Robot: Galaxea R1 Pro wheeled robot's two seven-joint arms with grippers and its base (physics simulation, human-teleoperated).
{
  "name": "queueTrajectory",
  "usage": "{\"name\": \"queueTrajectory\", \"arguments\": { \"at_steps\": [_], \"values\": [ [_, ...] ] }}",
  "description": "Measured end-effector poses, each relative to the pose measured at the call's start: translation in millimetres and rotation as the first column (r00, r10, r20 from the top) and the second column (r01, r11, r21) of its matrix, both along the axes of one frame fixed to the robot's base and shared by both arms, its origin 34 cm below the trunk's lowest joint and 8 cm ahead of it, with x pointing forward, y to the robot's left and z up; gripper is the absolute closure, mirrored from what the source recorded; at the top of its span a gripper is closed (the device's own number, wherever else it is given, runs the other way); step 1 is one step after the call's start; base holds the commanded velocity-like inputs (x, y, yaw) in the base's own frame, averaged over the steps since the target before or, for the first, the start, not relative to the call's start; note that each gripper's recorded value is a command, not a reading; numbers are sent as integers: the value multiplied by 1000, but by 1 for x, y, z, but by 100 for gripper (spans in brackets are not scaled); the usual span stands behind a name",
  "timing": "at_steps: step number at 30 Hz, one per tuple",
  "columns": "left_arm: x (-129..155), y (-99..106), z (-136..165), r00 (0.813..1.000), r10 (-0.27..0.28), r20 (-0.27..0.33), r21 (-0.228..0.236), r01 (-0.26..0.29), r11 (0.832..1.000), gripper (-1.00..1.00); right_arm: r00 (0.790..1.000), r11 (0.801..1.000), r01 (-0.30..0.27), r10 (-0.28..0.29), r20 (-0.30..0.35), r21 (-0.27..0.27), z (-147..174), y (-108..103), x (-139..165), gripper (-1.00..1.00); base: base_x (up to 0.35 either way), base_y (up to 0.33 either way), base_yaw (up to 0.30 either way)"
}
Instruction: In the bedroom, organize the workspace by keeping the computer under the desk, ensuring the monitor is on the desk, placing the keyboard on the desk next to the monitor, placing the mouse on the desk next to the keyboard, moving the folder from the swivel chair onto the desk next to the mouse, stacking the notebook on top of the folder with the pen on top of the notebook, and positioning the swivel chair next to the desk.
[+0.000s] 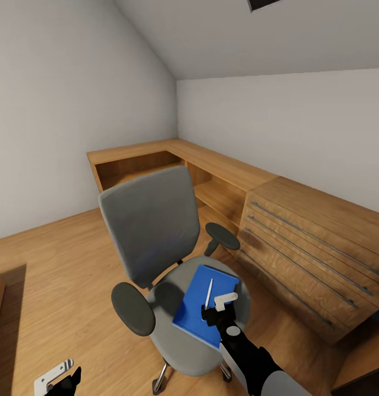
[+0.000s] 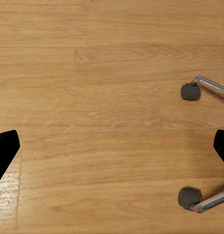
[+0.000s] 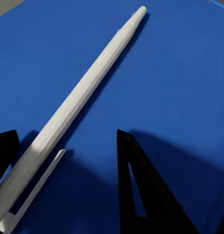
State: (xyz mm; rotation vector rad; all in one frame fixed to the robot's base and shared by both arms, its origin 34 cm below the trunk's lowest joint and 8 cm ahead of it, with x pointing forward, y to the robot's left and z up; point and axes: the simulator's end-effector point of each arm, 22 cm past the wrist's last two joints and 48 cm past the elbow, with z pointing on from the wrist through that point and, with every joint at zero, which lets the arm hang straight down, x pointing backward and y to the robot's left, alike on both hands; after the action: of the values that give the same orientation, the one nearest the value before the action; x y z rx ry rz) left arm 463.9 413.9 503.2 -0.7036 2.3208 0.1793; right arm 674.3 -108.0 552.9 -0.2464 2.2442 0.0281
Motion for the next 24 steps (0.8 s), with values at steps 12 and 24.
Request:
{"name": "queueTrajectory", "arguments": {
  "at_steps": [12, 24],
  "values": [
    [0, 0, 0, 1000, 2, -1, -1, -2, 1000, -100, 994, 997, 71, -70, -86, 14, 0, -16, 3, 100, 0, 0, 0],
    [-1, 0, -1, 1000, 3, -3, 0, -3, 1000, -100, 993, 997, 74, -72, -89, 15, 0, -17, 3, 100, 0, 0, 0]
  ]
}}
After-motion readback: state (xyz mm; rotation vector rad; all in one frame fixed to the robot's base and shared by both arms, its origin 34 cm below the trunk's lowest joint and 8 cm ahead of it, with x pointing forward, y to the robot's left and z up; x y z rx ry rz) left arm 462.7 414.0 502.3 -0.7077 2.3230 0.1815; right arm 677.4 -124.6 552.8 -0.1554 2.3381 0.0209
